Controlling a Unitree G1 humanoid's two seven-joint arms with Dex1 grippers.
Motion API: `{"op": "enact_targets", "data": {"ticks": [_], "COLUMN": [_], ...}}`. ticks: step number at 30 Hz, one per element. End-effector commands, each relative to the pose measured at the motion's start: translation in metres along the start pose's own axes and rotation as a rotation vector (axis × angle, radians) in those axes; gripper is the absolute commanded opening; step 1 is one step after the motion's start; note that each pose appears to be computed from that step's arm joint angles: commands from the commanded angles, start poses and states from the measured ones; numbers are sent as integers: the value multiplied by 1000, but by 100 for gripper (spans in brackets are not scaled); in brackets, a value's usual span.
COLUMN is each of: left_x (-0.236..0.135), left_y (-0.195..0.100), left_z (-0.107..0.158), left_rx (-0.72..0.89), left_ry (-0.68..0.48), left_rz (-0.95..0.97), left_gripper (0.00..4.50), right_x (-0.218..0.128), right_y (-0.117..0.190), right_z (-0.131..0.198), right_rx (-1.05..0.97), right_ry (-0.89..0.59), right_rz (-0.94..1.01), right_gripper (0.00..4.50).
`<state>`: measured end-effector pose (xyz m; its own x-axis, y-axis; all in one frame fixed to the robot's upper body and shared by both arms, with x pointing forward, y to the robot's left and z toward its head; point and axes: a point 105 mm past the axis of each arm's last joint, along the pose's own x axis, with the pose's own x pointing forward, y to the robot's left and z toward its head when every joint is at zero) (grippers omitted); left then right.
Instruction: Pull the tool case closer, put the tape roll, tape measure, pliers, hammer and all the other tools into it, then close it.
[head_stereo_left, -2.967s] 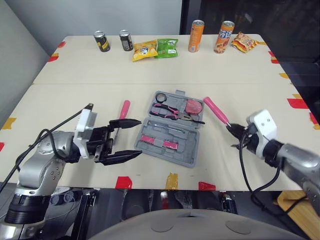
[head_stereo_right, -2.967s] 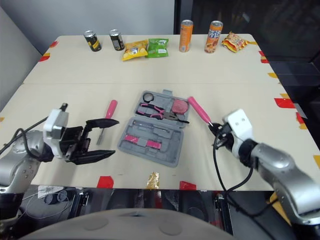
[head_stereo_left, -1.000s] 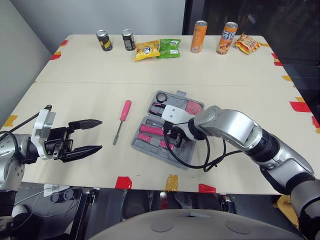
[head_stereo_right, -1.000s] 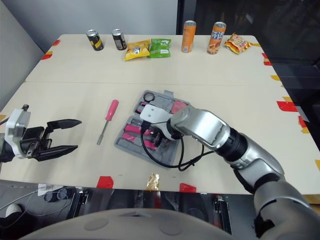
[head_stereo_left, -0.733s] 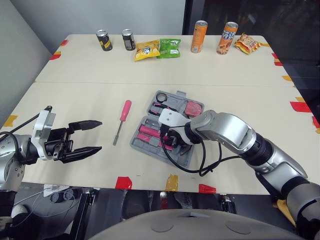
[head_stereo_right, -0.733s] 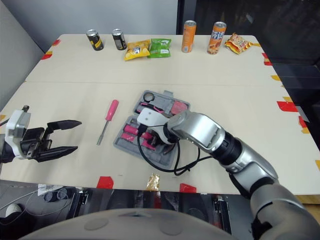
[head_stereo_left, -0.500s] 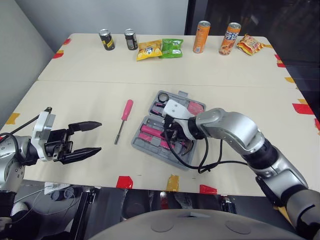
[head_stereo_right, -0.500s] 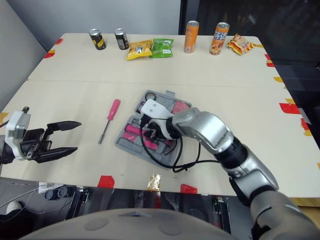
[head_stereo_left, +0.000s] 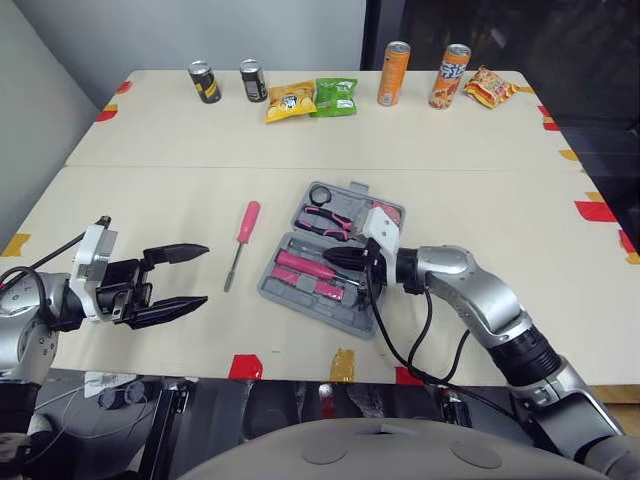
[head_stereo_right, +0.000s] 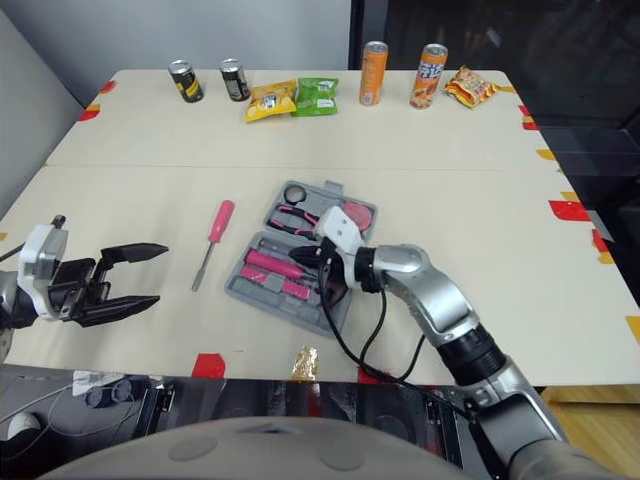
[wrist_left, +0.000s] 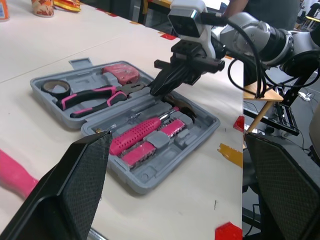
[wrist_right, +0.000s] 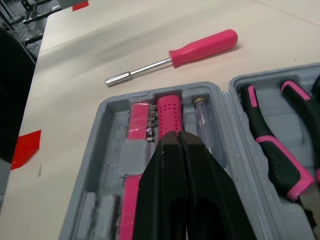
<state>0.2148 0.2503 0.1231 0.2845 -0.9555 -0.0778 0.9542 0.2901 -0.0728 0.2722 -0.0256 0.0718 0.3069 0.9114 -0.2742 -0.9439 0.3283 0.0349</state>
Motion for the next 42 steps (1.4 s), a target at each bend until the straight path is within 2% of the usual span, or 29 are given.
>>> {"op": "enact_targets", "data": {"ticks": [1,5,8,9,15,17,21,25,32,35,39,42], "left_x": [1,4,5,6,9,12,16,8,-38,-49,-52,-40], "left_y": [-5,-6,-7,-6,14,19,28,30,22,18,12,13], "left_z": [3,-1,-4,-4,-9,-12,-15,-26,-58,-65,-67,-53], "left_rx": [27,22,19,19,-15,-12,-44,-59,-128,-144,-156,-137], "left_ry": [-21,-25,-30,-33,-114,-123,-151,-124,-38,-17,1,-7], "left_rz": [-48,-52,-50,-47,161,219,326,394,550,582,600,588], "left_gripper": [450,450,450,450,450,450,450,450,450,450,450,450], "right_x": [4,1,0,0,-19,-28,-56,-87,-167,-192,-212,-215], "right_y": [1,9,7,6,-11,1,-5,-5,20,27,31,30], "right_z": [-22,-68,-74,-68,10,24,17,1,-47,-61,-69,-71], "right_rx": [-55,-103,-70,-63,-164,-120,-37,-37,10,42,65,70], "right_ry": [95,320,333,298,-150,-287,-292,-242,-124,-99,-93,-98], "right_rz": [13,90,71,61,-119,-40,-95,-145,-280,-342,-407,-425], "right_gripper": [2,2,2,2,2,2,2,116,365,448,448,448]}}
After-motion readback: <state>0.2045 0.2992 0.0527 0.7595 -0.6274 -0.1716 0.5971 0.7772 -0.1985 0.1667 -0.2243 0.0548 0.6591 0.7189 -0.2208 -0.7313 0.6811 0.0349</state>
